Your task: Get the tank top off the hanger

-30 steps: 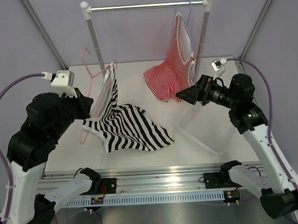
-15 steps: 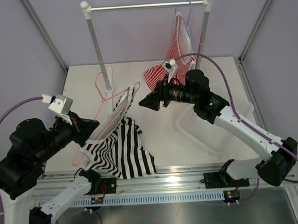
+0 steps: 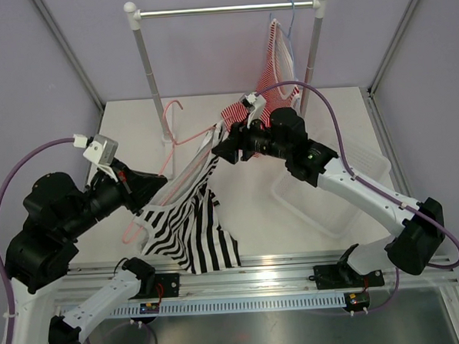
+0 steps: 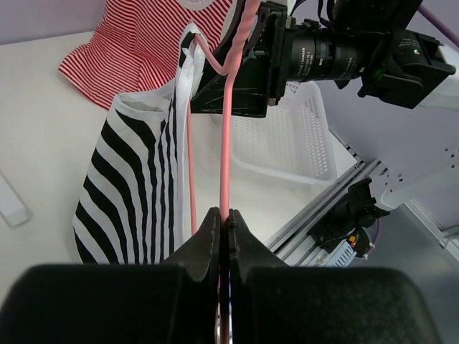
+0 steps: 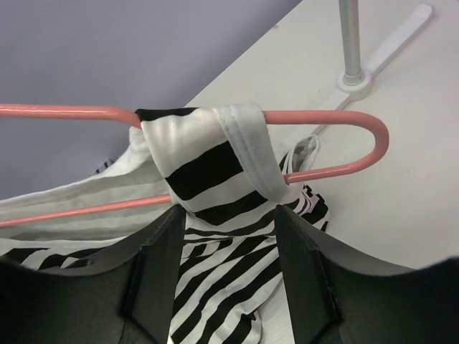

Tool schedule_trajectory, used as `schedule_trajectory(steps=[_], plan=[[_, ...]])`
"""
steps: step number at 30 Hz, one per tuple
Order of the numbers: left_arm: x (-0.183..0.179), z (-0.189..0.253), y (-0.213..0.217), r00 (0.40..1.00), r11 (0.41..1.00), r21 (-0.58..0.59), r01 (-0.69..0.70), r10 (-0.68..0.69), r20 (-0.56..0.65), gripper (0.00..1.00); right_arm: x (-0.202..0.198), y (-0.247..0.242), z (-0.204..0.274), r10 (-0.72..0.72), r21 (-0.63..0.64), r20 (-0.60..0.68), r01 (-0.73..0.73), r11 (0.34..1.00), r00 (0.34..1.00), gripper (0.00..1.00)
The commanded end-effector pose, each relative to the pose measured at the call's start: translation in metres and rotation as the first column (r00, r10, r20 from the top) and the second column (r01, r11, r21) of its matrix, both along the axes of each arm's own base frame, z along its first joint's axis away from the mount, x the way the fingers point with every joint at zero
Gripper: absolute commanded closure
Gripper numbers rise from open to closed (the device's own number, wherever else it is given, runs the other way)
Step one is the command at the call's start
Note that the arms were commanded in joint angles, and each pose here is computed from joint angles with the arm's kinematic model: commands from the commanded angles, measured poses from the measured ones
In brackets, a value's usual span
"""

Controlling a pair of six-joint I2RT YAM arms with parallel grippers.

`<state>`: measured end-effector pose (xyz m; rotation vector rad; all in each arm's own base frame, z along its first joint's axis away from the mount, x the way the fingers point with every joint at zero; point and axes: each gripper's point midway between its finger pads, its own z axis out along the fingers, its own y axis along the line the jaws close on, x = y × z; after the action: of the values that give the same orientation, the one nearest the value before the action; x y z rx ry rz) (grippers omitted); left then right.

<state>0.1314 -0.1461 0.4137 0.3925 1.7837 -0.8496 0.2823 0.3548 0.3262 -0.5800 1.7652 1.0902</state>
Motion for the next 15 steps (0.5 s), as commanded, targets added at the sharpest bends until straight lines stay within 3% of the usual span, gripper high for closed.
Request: schedule_trajectory(steps=[1, 11, 15], plan=[[0.004, 0.019, -0.012, 0.997, 0.997, -0.053, 0.048, -0.045, 0.056, 1.0, 0.007, 0.001, 0.033, -0.033, 0.038, 0.095, 0.03, 0.999, 0.995, 0.4], [0.019, 0.0, -0.014, 1.0, 1.0, -0.015, 0.011, -0.011, 0.01, 1.0, 0.011, -0.003, 0.046, -0.082, 0.068, 0.136, 0.073, 0.995, 0.987, 0.43], [0.014, 0.007, -0.017, 0.999, 0.999, -0.035, 0.041, -0.04, 0.026, 1.0, 0.023, -0.004, 0.042, -0.131, 0.055, 0.125, 0.125, 0.991, 0.983, 0.54]])
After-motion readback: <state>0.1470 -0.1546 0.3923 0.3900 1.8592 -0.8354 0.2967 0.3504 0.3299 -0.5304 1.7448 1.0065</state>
